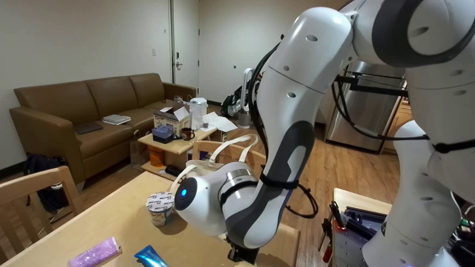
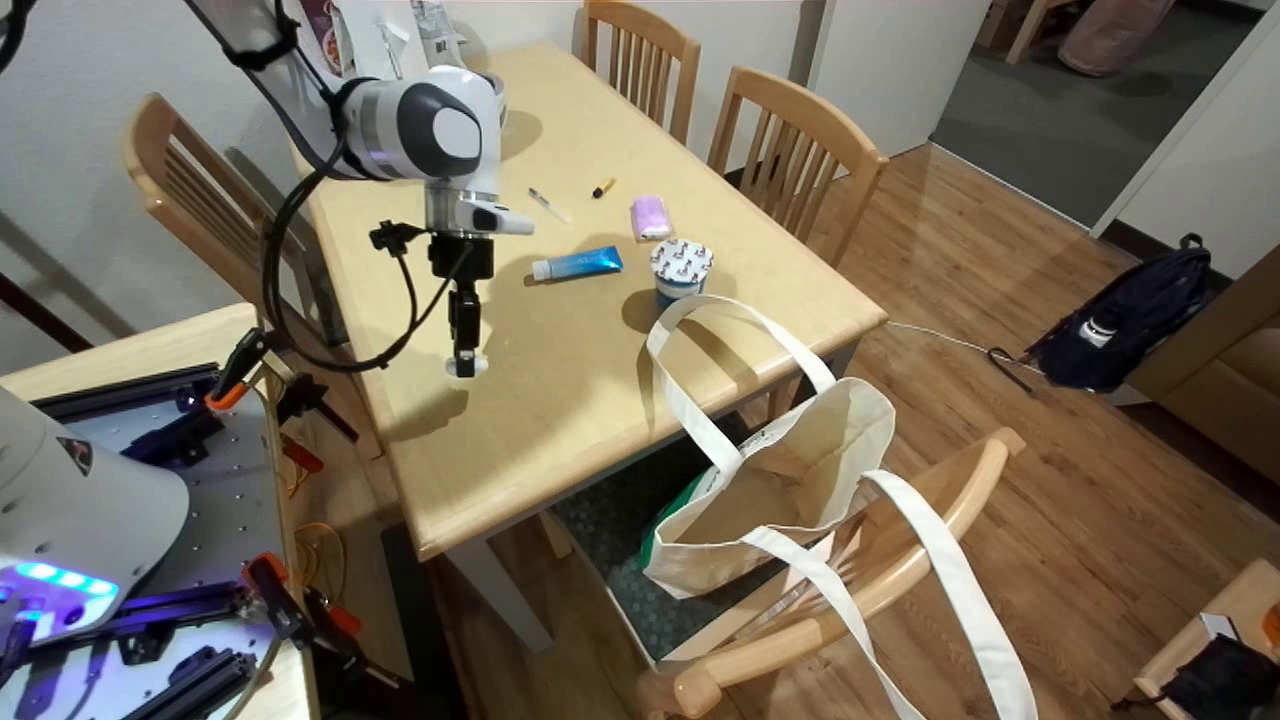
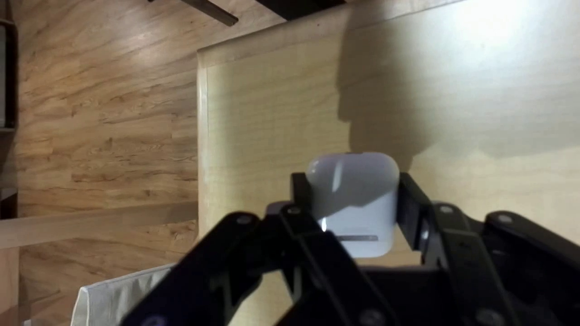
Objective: Move the white bar of soap to the right
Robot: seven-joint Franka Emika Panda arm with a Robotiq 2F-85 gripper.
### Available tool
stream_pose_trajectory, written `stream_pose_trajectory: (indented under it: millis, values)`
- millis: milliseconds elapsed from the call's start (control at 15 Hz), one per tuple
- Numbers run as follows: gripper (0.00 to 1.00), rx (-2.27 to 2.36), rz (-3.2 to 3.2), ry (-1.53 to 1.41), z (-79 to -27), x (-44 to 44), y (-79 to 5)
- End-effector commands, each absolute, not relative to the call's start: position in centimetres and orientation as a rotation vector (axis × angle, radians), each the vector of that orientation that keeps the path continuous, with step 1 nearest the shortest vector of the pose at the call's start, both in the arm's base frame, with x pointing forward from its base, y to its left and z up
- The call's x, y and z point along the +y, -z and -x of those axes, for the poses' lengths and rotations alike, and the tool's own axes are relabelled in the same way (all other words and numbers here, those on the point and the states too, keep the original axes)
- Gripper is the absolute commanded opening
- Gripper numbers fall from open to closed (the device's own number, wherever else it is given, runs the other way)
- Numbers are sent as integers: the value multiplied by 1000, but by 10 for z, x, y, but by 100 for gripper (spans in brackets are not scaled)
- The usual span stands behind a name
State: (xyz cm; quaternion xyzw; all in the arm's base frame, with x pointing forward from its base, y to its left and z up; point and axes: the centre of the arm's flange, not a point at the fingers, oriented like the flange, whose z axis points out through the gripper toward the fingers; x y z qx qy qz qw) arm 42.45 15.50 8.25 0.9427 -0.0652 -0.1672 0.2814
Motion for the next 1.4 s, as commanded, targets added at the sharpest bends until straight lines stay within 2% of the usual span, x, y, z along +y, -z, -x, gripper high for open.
stream_pose_trajectory:
  millis: [0,533,867,1333]
  values:
    - [23,-70,-2575,280,-404,144,-63]
    - [23,-38,-2769,-3,-384,121,-53]
    - [23,-102,-2891,-71,-375,102,-48]
    - [23,180,-2998,-98,-390,87,-49]
